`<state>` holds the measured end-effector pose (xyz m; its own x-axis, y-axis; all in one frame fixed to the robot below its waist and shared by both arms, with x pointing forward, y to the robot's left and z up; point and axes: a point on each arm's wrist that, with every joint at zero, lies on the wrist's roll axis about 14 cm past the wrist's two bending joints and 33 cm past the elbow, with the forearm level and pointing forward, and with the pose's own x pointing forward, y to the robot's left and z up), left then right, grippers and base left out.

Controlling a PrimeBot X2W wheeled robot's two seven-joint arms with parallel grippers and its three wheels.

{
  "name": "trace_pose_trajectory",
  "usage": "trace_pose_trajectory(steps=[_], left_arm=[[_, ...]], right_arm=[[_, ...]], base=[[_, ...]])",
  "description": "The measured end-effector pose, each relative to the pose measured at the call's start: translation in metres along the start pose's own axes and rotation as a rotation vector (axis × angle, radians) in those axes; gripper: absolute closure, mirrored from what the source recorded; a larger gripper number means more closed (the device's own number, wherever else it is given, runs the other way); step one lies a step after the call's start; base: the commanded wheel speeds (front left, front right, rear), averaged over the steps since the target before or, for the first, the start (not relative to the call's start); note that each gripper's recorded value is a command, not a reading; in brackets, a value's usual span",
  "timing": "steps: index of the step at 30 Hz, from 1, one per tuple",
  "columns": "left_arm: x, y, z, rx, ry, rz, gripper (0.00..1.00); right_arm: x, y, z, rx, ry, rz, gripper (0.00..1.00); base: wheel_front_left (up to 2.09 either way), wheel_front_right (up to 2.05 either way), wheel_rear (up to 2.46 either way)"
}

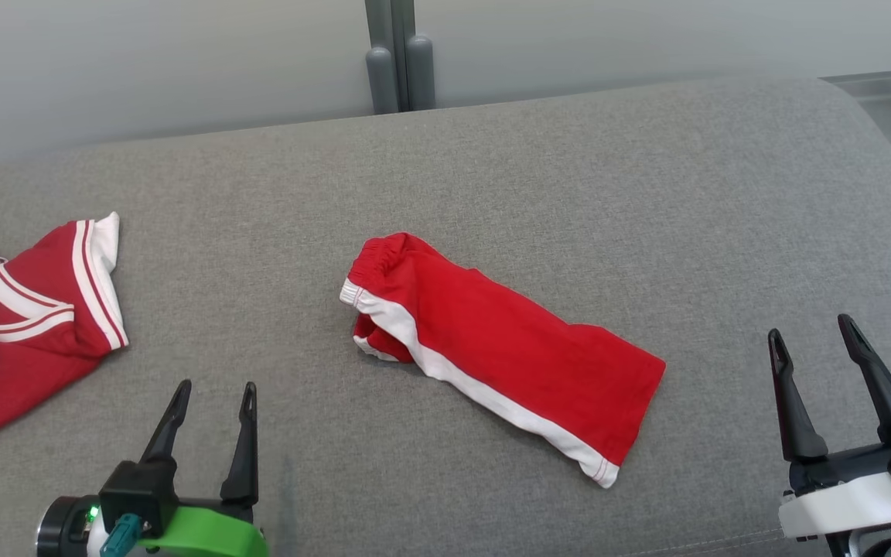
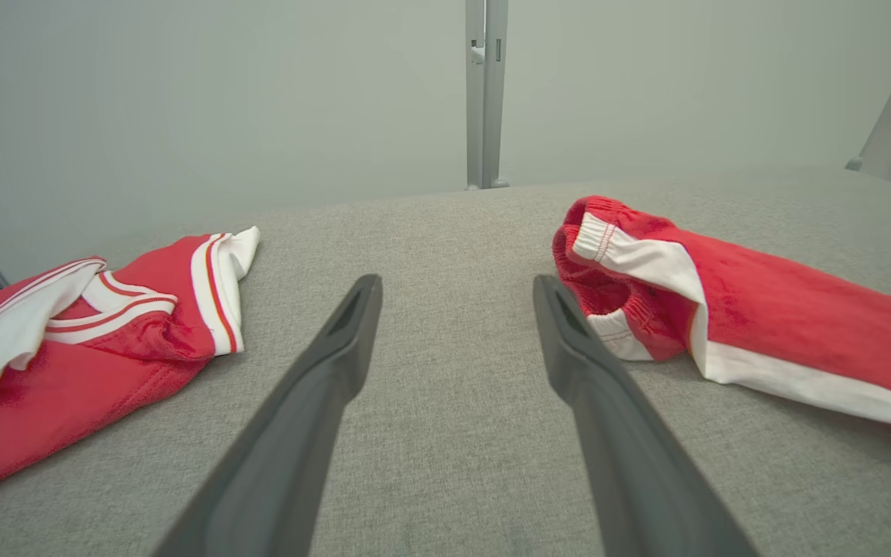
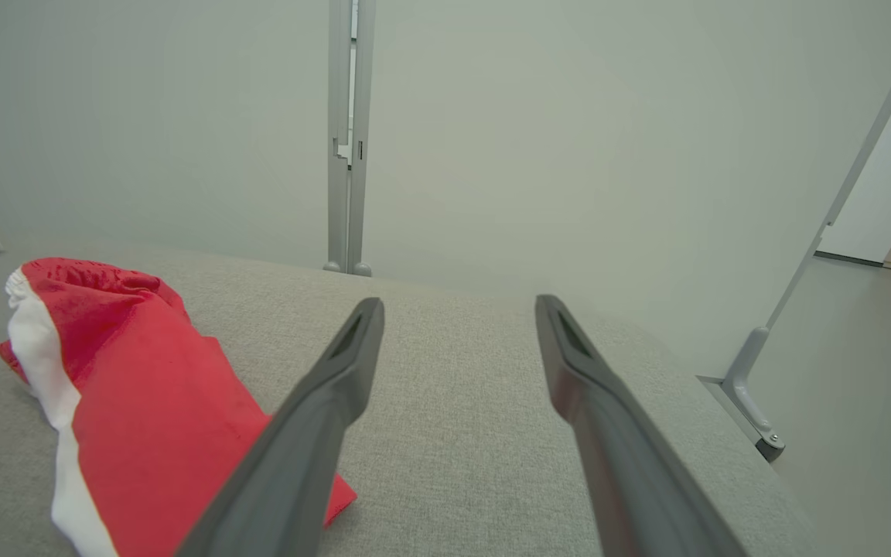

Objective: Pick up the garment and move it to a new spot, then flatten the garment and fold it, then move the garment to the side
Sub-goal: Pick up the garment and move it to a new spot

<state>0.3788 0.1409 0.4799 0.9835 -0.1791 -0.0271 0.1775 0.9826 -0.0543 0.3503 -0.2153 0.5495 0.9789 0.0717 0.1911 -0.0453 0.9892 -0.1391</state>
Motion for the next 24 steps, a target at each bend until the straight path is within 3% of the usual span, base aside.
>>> trace_pose_trajectory(steps=[10,24], left_arm=[[-0.037,0.020,-0.013,0.005,0.029,0.038,0.00],[-0.043,0.033,-0.011,0.001,0.013,0.074,0.00]], right_arm=[[-0.024,-0.011,-0.020,0.027,0.073,-0.076,0.00],[-0.037,-0.015,-0.034,0.039,0.120,-0.106,0.00]], base=[[0.00,0.00,0.00],[0.00,0.00,0.00]])
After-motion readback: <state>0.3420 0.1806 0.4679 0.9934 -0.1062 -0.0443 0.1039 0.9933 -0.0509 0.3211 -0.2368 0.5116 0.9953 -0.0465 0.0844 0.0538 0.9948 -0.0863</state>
